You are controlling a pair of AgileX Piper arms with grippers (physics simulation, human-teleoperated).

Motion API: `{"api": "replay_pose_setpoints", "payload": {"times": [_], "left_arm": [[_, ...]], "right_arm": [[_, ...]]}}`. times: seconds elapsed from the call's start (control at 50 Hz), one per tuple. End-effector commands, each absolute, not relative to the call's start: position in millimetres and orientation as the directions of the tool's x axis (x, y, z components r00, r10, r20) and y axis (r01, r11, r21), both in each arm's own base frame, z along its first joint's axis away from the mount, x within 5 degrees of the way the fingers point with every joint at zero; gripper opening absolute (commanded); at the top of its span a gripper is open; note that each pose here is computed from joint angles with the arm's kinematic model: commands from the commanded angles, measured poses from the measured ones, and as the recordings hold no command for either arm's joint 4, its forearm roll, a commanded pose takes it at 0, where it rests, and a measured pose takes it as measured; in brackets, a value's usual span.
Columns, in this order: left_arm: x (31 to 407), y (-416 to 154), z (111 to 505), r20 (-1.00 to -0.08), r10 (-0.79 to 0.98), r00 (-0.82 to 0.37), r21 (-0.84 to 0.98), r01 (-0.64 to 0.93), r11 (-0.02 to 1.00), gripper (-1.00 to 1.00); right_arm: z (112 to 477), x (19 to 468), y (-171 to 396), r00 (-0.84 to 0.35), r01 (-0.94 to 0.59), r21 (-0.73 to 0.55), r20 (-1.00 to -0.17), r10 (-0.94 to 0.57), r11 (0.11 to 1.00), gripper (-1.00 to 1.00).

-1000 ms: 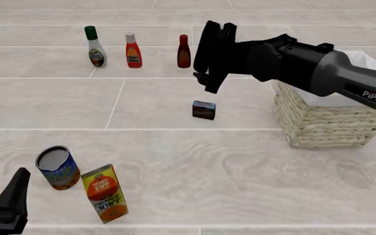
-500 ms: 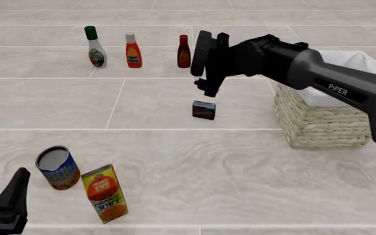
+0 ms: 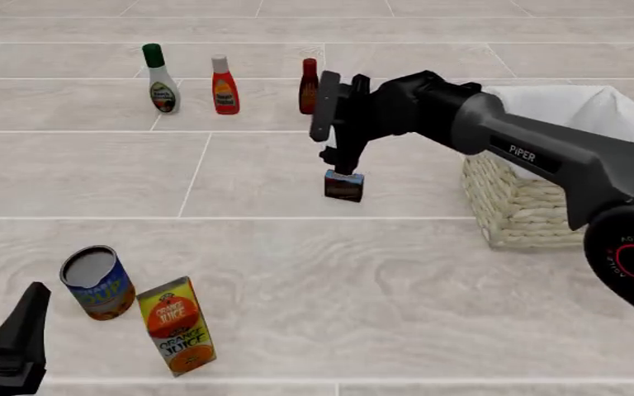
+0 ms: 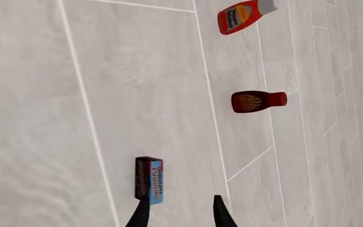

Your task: Pick the chocolate pudding and place it in the basket.

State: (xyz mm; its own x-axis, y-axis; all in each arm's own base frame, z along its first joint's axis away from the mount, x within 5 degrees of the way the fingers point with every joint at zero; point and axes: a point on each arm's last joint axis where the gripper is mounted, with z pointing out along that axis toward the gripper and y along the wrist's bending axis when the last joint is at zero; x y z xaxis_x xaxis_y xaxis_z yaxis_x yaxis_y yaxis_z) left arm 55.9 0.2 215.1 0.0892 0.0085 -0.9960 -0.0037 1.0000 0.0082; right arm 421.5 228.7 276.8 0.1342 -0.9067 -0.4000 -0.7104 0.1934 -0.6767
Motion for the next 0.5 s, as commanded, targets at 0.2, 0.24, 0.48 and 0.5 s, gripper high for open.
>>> {"api": "replay_pose_setpoints", "payload": {"times": [0.2, 0.24, 0.48, 0.5], "left_arm": [[56, 0, 215, -0.996, 0.006, 0.088, 0.006, -0.004, 1.000, 1.00], [56, 0, 215, -0.996, 0.007, 0.088, 0.006, -0.004, 1.000, 1.00], [56, 0, 215, -0.996, 0.006, 0.088, 0.006, -0.004, 1.000, 1.00], [56, 0, 215, -0.996, 0.006, 0.088, 0.006, -0.004, 1.000, 1.00]], "right_arm": [[255, 440, 228, 0.100, -0.735, -0.651, -0.384, -0.918, 0.192, 1.00], [253, 443, 227, 0.098, -0.733, -0.652, -0.383, -0.919, 0.193, 1.00], [237, 450, 228, 0.088, -0.745, -0.640, -0.374, -0.923, 0.189, 1.00], [236, 452, 228, 0.084, -0.744, -0.640, -0.376, -0.923, 0.192, 1.00]]}}
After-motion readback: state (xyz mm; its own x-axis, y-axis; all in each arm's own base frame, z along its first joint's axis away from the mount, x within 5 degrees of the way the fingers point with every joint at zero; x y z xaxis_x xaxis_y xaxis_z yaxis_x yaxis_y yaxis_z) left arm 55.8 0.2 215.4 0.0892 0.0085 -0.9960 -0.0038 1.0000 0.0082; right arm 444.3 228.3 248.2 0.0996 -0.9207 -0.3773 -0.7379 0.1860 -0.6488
